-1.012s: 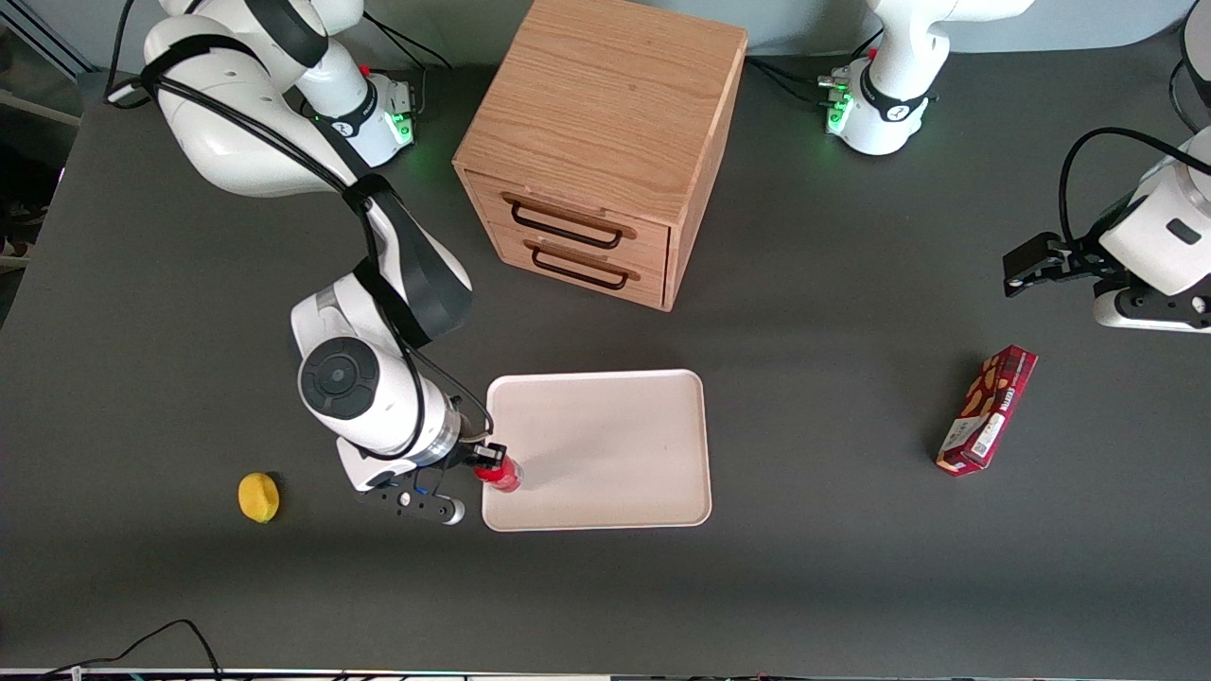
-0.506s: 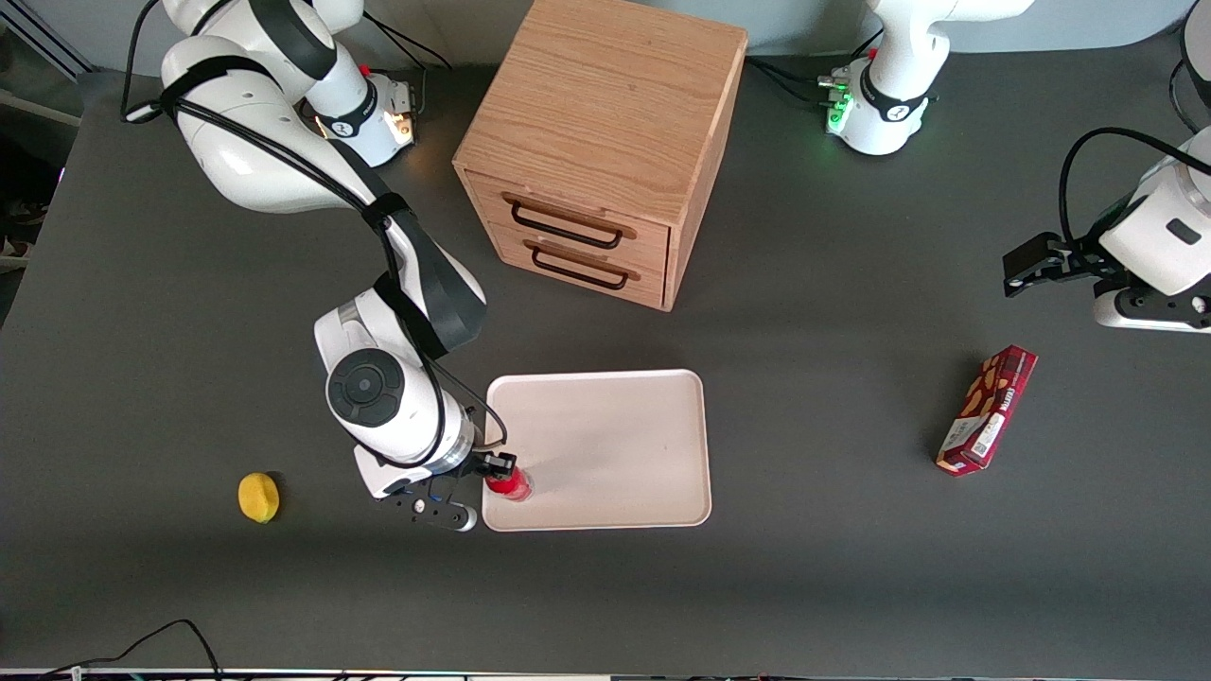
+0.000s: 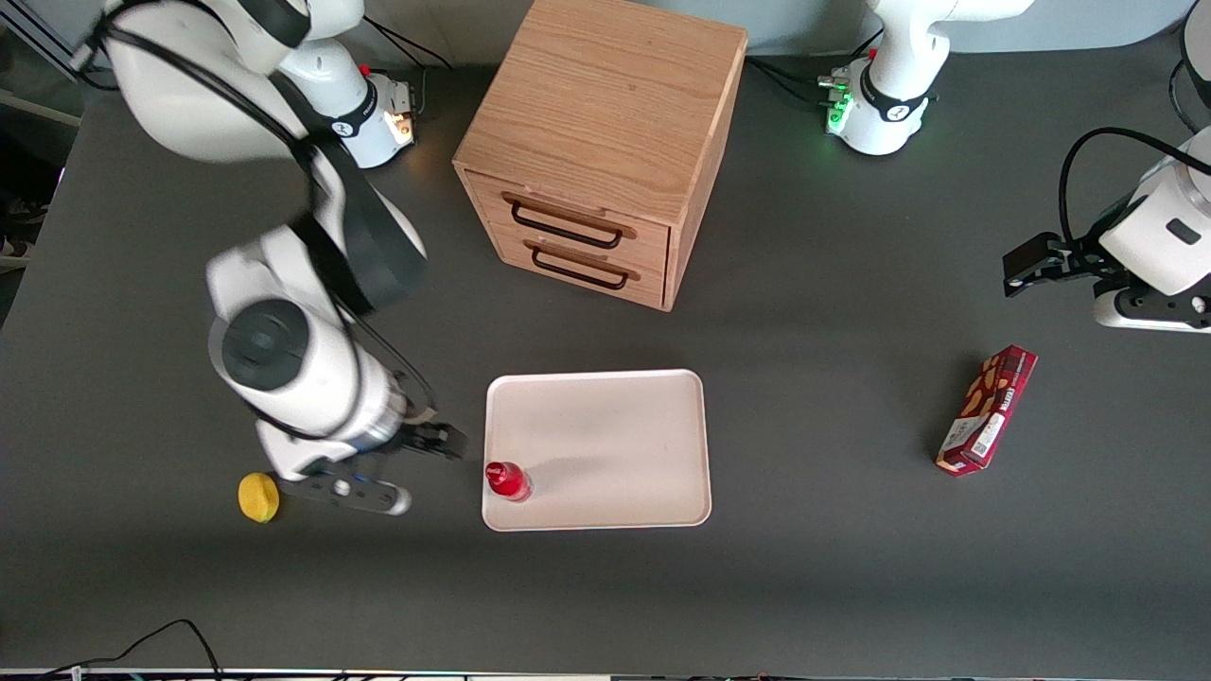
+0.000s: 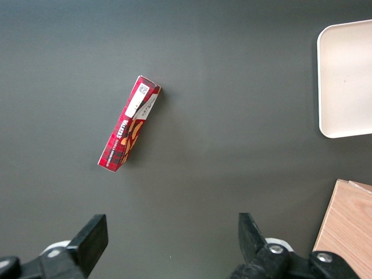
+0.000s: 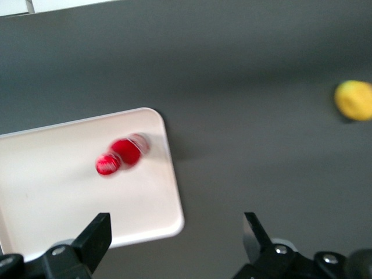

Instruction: Place coke bottle on tray

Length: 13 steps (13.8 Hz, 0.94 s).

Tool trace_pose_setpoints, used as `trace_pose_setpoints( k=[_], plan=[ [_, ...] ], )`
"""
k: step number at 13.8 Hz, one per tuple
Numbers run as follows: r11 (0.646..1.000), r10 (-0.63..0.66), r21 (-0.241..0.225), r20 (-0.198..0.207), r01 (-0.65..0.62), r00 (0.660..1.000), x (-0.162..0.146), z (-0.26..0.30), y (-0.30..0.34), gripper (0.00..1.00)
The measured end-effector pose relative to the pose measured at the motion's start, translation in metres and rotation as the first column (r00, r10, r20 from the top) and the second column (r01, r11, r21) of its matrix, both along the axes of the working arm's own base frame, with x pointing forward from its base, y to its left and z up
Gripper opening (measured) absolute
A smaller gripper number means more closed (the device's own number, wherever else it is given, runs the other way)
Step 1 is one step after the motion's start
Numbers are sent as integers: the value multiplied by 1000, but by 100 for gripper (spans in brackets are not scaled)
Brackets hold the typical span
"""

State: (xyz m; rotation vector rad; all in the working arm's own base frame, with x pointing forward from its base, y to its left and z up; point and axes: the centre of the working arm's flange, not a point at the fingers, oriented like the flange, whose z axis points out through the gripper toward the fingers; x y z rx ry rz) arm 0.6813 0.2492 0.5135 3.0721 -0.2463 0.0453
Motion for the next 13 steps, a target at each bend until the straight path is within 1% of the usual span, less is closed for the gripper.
trace_pose_setpoints(
  k=[1,3,5,7,9,11,13],
  plan=[
    [1000,28,-11,-12,-29,1000,-20,46,-19,100],
    [998,58,-9,-36,-58,998,-61,117,-59,100],
    [997,70,11,-56,-70,996,-92,150,-105,100],
    [997,78,17,-75,-77,994,-125,160,-156,100],
    [997,78,16,-72,-77,994,-159,158,-185,100],
    [997,72,11,-63,-71,995,-184,152,-192,100],
    [997,76,10,-52,-76,996,-193,152,-190,100]
  ],
)
